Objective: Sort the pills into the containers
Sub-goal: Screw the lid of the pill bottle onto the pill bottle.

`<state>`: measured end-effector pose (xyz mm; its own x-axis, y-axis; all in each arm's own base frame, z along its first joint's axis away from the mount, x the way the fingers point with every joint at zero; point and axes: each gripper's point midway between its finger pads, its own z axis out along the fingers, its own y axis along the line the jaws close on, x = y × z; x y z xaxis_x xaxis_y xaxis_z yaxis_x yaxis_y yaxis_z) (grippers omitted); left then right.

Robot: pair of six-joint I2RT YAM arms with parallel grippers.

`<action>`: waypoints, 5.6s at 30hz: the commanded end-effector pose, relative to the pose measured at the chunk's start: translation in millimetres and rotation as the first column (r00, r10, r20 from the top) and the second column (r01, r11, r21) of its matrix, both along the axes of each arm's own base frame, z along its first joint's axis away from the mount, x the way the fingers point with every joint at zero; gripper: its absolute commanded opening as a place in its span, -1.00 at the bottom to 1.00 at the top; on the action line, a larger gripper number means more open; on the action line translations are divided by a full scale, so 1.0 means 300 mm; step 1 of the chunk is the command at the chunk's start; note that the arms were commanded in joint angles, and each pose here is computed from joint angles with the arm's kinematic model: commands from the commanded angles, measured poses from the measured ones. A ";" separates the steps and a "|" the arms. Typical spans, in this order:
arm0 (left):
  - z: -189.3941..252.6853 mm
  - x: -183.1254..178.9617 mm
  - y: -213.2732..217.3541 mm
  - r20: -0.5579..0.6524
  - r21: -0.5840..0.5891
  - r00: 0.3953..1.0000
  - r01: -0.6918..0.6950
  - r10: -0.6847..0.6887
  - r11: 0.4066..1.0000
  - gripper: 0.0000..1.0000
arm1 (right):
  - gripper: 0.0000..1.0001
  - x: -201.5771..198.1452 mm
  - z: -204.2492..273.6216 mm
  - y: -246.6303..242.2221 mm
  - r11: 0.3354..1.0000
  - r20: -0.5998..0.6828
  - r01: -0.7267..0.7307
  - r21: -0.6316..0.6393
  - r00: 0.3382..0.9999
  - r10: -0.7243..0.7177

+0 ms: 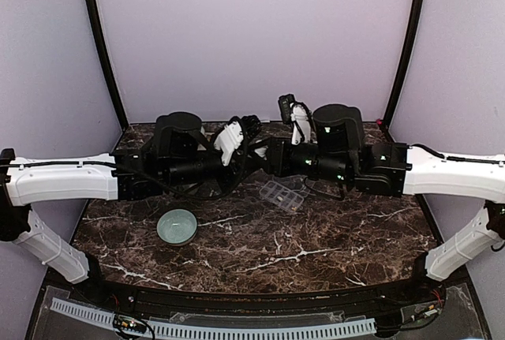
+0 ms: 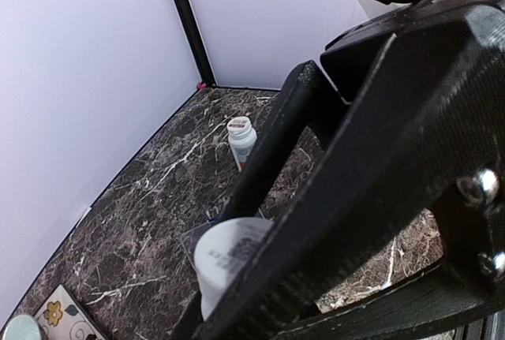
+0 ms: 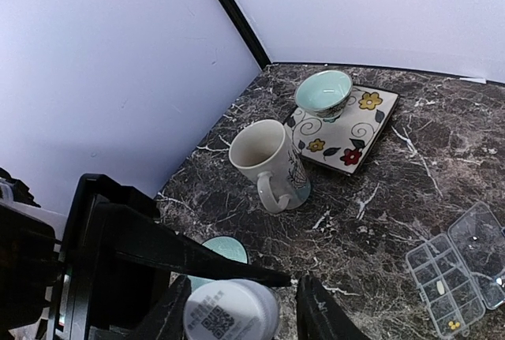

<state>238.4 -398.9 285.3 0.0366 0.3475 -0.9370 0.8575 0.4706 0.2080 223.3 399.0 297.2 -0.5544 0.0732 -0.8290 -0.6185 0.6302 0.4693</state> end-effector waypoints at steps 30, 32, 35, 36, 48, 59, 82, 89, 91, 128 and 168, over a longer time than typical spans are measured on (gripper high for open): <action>0.384 0.001 0.032 0.120 -0.301 0.993 0.024 0.013 0.953 -1.00 | -0.04 -0.209 -0.045 -0.119 0.980 0.070 -0.154 -0.122 0.984 0.163; 0.372 -0.001 0.030 0.108 -0.289 0.994 0.037 -0.006 0.957 -1.00 | -0.04 -0.220 -0.035 -0.124 0.978 0.084 -0.167 -0.123 0.980 0.178; 0.355 -0.010 0.028 0.094 -0.269 0.995 0.060 -0.036 0.961 -1.00 | -0.04 -0.217 -0.005 -0.150 0.980 0.128 -0.153 -0.128 0.977 0.169; 0.348 -0.013 0.026 0.087 -0.261 0.995 0.072 -0.050 0.963 -1.00 | -0.03 -0.215 0.011 -0.162 0.982 0.148 -0.144 -0.125 0.976 0.162; 0.222 -0.098 -0.012 -0.088 -0.180 0.939 0.313 -0.332 0.933 -1.00 | -0.04 -0.228 0.224 -0.250 0.977 0.416 -0.138 -0.162 0.888 0.194; 0.147 -0.192 -0.052 -0.216 -0.158 0.818 0.510 -0.533 0.846 -1.00 | -0.04 -0.231 0.248 -0.183 0.962 0.451 -0.194 -0.192 0.854 0.262; 0.128 -0.254 -0.062 -0.258 -0.166 0.728 0.614 -0.635 0.772 -1.00 | -0.07 -0.236 0.265 -0.131 0.924 0.358 -0.376 -0.073 0.855 0.376; 0.136 -0.256 -0.064 -0.257 -0.170 0.721 0.621 -0.643 0.765 -1.00 | -0.08 -0.244 0.246 -0.108 0.908 0.326 -0.415 -0.060 0.851 0.411; 0.136 -0.259 -0.065 -0.260 -0.171 0.717 0.625 -0.647 0.761 -1.00 | -0.08 -0.244 0.246 -0.106 0.906 0.325 -0.421 -0.055 0.850 0.415; 0.127 -0.252 -0.071 -0.269 -0.162 0.718 0.623 -0.642 0.765 -1.00 | -0.91 -0.231 0.229 -0.082 0.890 0.264 -0.455 -0.020 0.857 0.443; 0.234 -0.043 -0.061 0.006 -0.178 0.998 0.070 -0.070 0.982 -1.00 | -0.07 -0.075 0.193 -0.092 0.998 0.209 -0.052 0.023 0.977 0.046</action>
<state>236.5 -423.7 321.2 -0.0008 0.2466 -0.9691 0.8820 0.4570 0.1156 219.3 372.9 347.0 -0.4151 0.0895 -0.9054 -0.6688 0.6447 0.3703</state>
